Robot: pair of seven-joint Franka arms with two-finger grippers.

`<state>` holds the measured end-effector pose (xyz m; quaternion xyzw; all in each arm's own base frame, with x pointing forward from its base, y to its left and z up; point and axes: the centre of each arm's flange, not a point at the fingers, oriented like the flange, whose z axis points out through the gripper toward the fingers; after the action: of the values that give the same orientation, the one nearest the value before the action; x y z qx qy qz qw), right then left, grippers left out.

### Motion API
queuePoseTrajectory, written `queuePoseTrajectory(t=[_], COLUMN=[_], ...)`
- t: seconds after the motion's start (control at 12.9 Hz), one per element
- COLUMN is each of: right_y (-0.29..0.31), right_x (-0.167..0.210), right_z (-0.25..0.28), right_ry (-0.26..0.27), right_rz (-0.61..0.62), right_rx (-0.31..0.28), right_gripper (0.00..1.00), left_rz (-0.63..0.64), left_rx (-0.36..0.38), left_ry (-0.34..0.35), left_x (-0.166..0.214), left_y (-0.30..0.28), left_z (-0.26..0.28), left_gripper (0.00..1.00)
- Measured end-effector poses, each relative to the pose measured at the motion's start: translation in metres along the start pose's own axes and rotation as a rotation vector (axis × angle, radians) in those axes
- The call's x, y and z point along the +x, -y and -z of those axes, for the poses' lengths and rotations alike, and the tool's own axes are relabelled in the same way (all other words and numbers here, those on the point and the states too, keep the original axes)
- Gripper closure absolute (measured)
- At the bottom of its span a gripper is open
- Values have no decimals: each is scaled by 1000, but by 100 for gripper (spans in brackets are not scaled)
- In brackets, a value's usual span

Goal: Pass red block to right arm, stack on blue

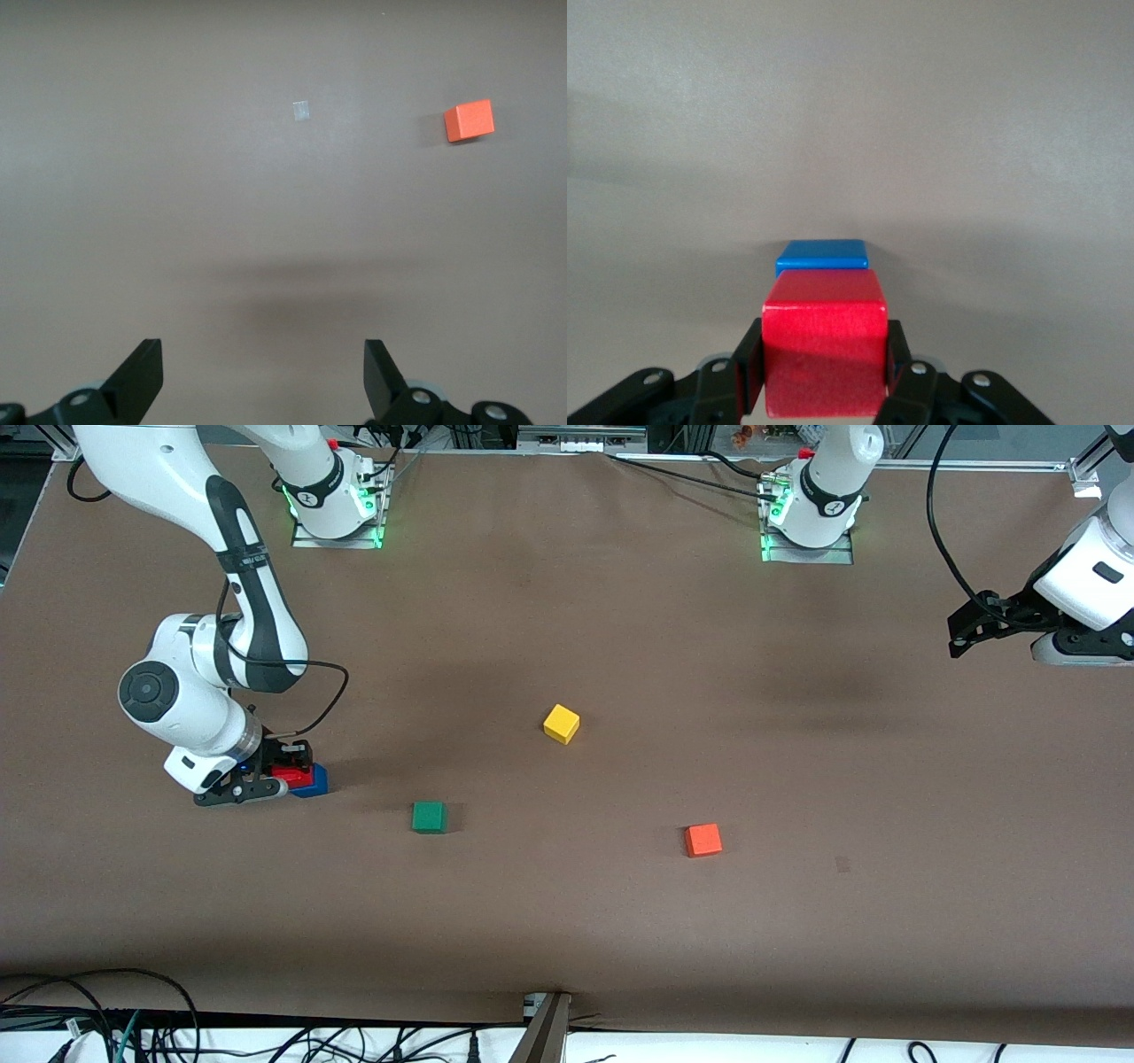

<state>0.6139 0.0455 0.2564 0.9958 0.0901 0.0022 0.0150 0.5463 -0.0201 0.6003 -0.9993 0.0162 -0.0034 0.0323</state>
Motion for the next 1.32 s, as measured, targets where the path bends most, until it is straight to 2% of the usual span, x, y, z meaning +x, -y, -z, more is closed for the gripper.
queuePoseTrajectory(t=[0.7, 0.77, 1.01, 1.08, 1.16, 1.32], right_y=[1, 1, 1, 1, 0, 2], right_x=[0, 1, 8, 11, 14, 22], right_z=[0, 1, 10, 15, 22, 46], right_ry=[0, -2, -24, -30, -26, 16], right_rz=[2, 2, 4, 4, 4, 9], right_rx=[1, 0, -2, -2, 1, 19], right_gripper=[44, 37, 5, 0, 0, 0], left_rz=[0, 0, 0, 0, 0, 0], left_rx=[0, 0, 0, 0, 0, 0], left_ry=[2, 2, 2, 1, 1, -1], left_x=[0, 0, 0, 1, 1, 2], left_y=[0, 0, 0, 0, 0, 0], left_z=[-1, -1, -1, -1, 0, 0], left_gripper=[0, 0, 0, 0, 0, 0])
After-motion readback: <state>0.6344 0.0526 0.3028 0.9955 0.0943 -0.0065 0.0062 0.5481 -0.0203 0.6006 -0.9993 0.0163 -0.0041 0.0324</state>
